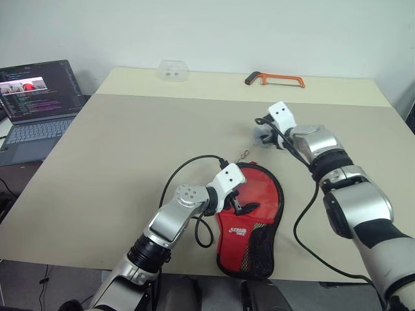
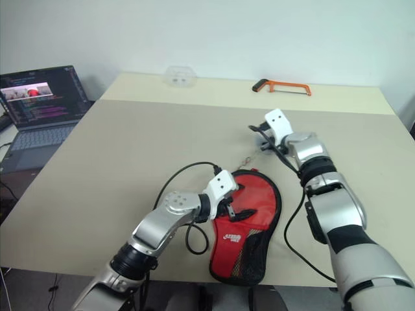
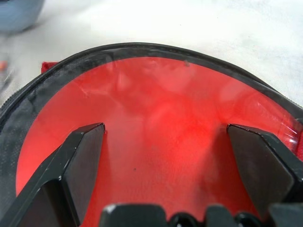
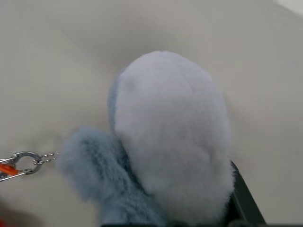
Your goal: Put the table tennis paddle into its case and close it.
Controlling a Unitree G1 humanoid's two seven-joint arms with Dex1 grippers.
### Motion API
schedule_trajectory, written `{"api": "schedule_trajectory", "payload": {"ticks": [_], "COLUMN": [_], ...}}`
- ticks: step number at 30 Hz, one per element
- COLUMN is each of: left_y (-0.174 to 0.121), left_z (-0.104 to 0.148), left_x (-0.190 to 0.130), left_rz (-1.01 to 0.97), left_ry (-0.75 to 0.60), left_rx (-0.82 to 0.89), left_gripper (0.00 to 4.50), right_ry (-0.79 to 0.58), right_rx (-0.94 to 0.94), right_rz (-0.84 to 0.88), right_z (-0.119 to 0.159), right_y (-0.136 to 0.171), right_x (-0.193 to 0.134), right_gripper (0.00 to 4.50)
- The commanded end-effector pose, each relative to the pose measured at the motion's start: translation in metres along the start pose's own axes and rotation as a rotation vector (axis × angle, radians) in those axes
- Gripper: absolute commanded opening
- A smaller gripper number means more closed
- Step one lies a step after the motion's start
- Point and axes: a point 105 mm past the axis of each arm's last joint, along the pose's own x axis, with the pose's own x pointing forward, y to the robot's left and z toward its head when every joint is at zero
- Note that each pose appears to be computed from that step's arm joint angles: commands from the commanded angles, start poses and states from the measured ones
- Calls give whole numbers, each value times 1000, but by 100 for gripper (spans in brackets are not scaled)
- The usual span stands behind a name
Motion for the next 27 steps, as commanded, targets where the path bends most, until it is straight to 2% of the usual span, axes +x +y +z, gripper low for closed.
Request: {"api": "schedule_trajectory", "payload": {"ticks": [1, 5, 10, 15, 19, 21, 27], "left_y": [-8, -9, -7, -8, -7, -7, -7], "left_z": [-25, -26, -26, -27, -28, -28, -29], "left_x": [3, 5, 6, 7, 8, 9, 9], "left_rz": [-38, -52, -54, -69, -74, -82, -92], "left_ry": [90, 95, 99, 105, 107, 108, 117], "left_rx": [-44, -38, -35, -28, -24, -19, -6], "left_gripper": [450, 450, 450, 450, 450, 450, 450], "right_ry": [-14, 63, 153, 308, 367, 397, 437], "right_rx": [-74, -107, -209, -391, -543, -630, -668], "right_rz": [-95, -69, 34, 85, 211, 354, 613], "right_z": [5, -21, -49, -83, -96, -106, -118], "right_y": [-37, -61, -66, -73, -58, -39, 1], "right_x": [-20, -45, -85, -136, -163, -181, -211], "right_gripper": [52, 52, 52, 51, 51, 50, 47]}}
